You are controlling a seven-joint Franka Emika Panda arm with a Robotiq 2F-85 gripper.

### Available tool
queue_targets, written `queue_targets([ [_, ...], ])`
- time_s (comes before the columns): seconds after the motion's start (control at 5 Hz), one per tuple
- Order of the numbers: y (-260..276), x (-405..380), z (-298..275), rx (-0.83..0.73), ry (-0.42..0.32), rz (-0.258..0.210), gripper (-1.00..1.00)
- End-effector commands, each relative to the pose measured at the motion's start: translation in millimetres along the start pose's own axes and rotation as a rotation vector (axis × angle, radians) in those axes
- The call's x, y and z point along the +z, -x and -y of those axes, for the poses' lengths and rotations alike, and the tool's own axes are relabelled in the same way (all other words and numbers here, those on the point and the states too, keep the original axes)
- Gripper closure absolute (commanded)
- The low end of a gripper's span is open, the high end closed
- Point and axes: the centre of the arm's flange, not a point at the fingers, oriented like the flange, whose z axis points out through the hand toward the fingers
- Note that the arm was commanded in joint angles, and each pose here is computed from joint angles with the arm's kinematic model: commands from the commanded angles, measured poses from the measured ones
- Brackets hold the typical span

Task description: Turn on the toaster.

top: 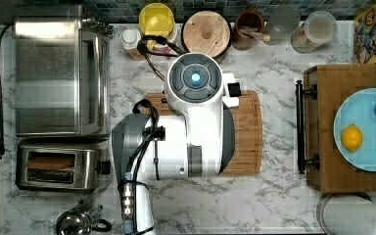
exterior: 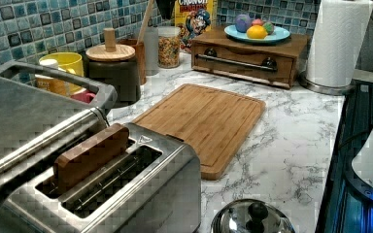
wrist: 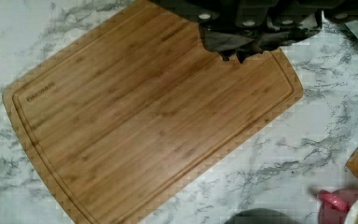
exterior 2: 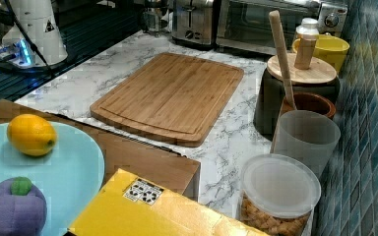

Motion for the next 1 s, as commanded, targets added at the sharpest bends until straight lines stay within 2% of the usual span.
queue_targets([
  [0.2, 50.0, 33.7, 32.5, -0.298, -0.028, 0.026, 1.0],
  [0.4, 78.4, 34.4, 39.9, -0.388, -0.091, -0.022, 1.0],
  [0.6, 100.4, 42.1, 53.9, -0.466, -0.099, -0.016, 1.0],
  [1.0, 139.7, 51.9, 66.1, -0.554, -0.161, -0.017, 1.0],
])
